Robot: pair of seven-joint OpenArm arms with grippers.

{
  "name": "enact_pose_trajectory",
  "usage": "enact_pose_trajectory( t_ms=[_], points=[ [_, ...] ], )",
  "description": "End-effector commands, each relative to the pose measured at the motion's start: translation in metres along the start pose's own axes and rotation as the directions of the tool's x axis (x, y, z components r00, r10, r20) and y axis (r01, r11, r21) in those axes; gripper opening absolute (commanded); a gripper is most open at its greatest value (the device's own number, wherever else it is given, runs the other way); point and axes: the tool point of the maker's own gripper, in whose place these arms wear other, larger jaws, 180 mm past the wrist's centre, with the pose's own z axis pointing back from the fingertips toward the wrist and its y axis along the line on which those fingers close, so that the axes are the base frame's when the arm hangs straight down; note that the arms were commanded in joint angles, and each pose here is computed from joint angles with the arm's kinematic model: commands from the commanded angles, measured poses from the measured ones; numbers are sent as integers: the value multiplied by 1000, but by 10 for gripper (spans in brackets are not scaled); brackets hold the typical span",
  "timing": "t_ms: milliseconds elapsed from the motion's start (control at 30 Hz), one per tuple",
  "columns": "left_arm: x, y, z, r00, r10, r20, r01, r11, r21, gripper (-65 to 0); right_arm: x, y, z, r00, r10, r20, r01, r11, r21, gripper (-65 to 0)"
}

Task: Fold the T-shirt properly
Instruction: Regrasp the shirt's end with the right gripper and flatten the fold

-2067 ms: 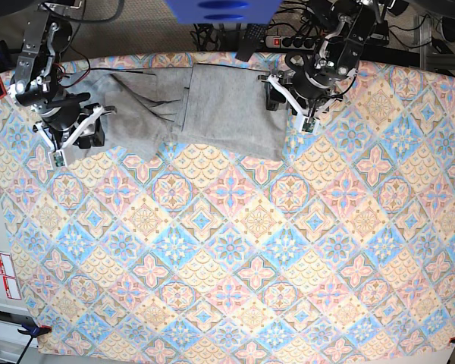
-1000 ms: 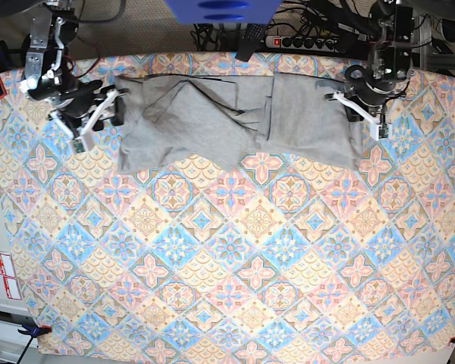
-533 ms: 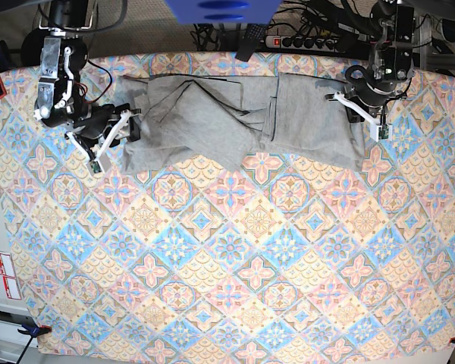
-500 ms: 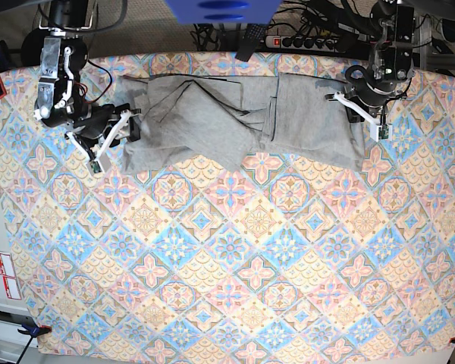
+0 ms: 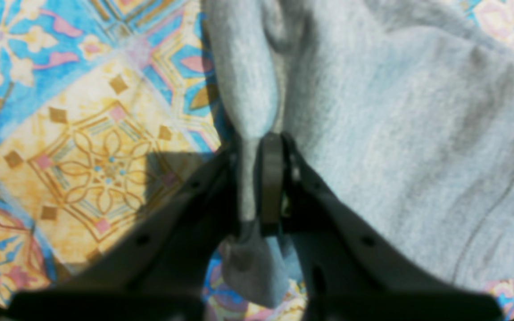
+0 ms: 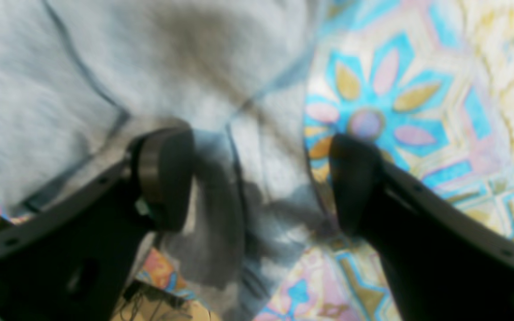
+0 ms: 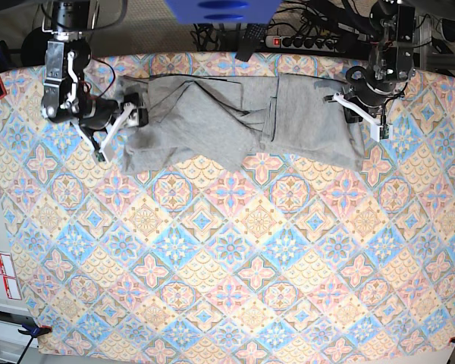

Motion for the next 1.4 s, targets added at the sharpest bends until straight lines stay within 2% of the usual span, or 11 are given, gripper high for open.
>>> enact_pose_trajectory(
  t_ms=[0, 133, 300, 633, 867, 1067, 1233, 1300, 1367],
  points=[
    [11, -1, 3, 999, -6, 34, 7, 1000, -6, -650, 25, -2, 6, 997, 20, 71, -20, 1000, 2, -191],
    [11, -1, 3, 999, -6, 34, 7, 1000, -6, -650, 17, -3, 2, 999, 15, 48, -15, 1000, 12, -191],
    [11, -1, 3, 999, -5, 34, 5, 1000, -7, -650, 7, 11, -2, 994, 100, 31, -103, 991, 86, -193],
    [11, -1, 3, 999, -5, 34, 5, 1000, -7, -650, 1, 29, -13, 997, 77, 21, -79, 988, 132, -194],
    [11, 0, 3, 999, -4, 35, 5, 1000, -5, -650, 11, 71, -16, 996, 66, 63, -81, 958, 274, -214],
    [11, 0, 3, 999, -5, 36, 5, 1000, -4, -650, 12, 69, -16, 996, 59, 68, -75, 959, 272, -367],
    [12, 2, 3, 999, -3, 38, 3, 1000, 0, -650, 9, 66, -18, 997, 47, 60, -61, 961, 270, -565],
    [12, 2, 3, 999, -3, 38, 3, 1000, 0, -650, 15, 62, -16, 996, 29, 88, -51, 964, 260, -637],
    [12, 2, 3, 999, -3, 38, 3, 1000, 0, -650, 20, 47, -11, 993, -7, 116, -20, 972, 232, -650]
  ],
)
